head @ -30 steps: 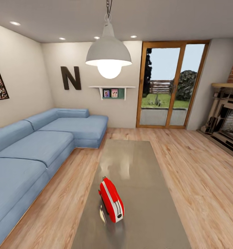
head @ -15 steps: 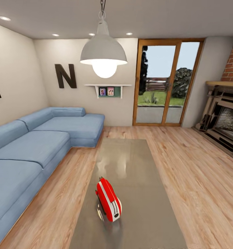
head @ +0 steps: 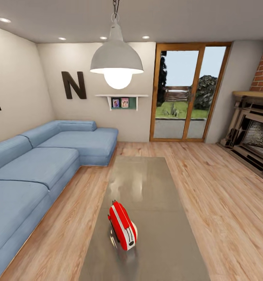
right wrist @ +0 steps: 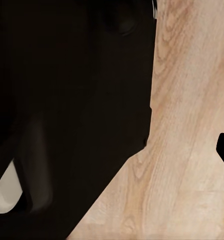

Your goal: Turn on the radio receiver that's on the table in the living room.

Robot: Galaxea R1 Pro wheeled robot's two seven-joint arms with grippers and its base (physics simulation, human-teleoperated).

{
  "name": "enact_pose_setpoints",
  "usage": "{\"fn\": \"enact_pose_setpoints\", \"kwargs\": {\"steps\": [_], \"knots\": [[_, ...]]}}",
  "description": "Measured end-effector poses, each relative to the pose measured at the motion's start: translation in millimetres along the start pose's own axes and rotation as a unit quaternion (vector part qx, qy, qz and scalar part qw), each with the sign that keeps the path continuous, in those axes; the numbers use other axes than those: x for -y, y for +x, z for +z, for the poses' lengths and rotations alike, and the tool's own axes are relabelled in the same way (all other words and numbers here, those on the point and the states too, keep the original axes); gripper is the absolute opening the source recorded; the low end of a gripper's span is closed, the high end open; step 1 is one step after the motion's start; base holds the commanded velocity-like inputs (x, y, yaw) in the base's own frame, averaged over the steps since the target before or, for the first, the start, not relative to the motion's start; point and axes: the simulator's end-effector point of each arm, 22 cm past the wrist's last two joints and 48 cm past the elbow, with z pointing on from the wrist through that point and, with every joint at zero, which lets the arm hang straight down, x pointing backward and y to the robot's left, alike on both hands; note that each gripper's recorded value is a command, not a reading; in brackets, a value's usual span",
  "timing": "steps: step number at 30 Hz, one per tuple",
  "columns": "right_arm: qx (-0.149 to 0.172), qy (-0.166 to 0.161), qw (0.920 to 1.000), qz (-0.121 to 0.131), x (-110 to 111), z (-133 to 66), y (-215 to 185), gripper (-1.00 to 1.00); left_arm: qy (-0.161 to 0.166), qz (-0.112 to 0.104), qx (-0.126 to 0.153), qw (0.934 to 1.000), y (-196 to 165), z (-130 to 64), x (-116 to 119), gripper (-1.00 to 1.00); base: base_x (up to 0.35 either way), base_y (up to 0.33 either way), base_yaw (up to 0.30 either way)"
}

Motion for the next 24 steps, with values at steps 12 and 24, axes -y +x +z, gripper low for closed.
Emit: {"fn": "enact_pose_setpoints", "kwargs": {"steps": [12,24], "knots": [[-0.002,0.0,1.0,-0.001,0.6,-15.3,5.3,1.0,0.0,0.0,-0.003,1.0,4.2,-15.4,0.4,1.0,0.0,0.0,0.0],[-0.011,0.0,0.9999,-0.002,0.7,-29.6,15.7,1.0,0.0,-0.001,-0.013,0.9999,13.8,-29.9,0.6,1.0,0.0,0.0,0.0]]}}
